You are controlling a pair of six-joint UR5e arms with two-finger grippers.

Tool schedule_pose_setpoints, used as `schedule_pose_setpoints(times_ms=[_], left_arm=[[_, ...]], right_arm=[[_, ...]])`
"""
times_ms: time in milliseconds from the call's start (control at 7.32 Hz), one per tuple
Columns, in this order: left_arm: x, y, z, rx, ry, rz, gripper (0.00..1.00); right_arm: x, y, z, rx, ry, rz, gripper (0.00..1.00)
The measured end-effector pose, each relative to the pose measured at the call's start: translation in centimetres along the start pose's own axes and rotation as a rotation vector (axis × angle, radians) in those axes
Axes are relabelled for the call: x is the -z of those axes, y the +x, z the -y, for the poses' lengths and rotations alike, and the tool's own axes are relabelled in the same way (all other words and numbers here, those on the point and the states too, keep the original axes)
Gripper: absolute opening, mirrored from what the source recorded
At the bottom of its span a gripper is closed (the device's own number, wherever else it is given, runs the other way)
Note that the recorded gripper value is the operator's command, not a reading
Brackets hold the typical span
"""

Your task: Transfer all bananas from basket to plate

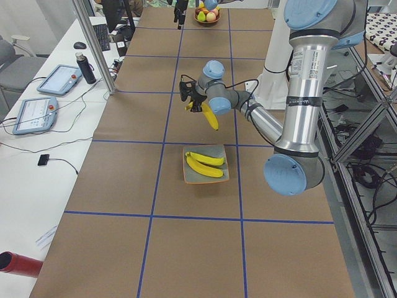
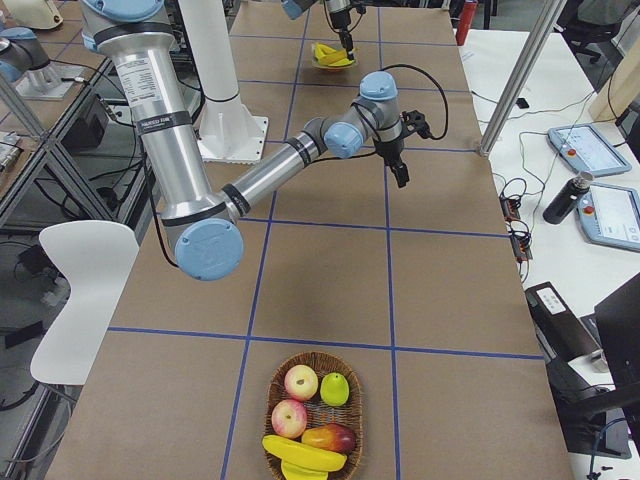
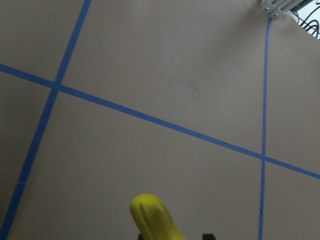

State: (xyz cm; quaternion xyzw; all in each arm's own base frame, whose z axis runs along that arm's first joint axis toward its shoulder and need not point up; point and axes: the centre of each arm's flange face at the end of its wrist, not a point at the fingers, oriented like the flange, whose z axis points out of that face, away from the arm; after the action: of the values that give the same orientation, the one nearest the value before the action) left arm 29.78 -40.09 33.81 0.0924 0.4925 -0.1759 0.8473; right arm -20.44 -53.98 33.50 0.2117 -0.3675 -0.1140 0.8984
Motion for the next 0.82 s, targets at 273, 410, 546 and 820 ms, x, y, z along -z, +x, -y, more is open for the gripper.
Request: schedule_pose_setpoints(times_ms=[273, 410, 546, 820], left_arm=[[-1.8, -2.2, -0.2, -0.049, 0.026, 0.193, 0.0], [-2.8, -3.0, -1.0, -0.071, 0.042, 0.301, 0.0], [-3.6, -3.6, -1.9, -0.091, 0.054, 0.396, 0.0], [-4.8, -4.9, -3.2, -0.118, 0.054, 0.518, 0.46]], right_arm=[[0.1, 1.4, -0.4, 0.011, -0.011, -0.019, 1.0], [0.2, 1.6, -0.4, 0.013, -0.013, -0.021, 1.0], [0.2, 1.7, -0.4, 0.013, -0.013, -0.022, 1.0], [0.2, 1.7, -0.4, 0.013, -0.012, -0.023, 1.0]])
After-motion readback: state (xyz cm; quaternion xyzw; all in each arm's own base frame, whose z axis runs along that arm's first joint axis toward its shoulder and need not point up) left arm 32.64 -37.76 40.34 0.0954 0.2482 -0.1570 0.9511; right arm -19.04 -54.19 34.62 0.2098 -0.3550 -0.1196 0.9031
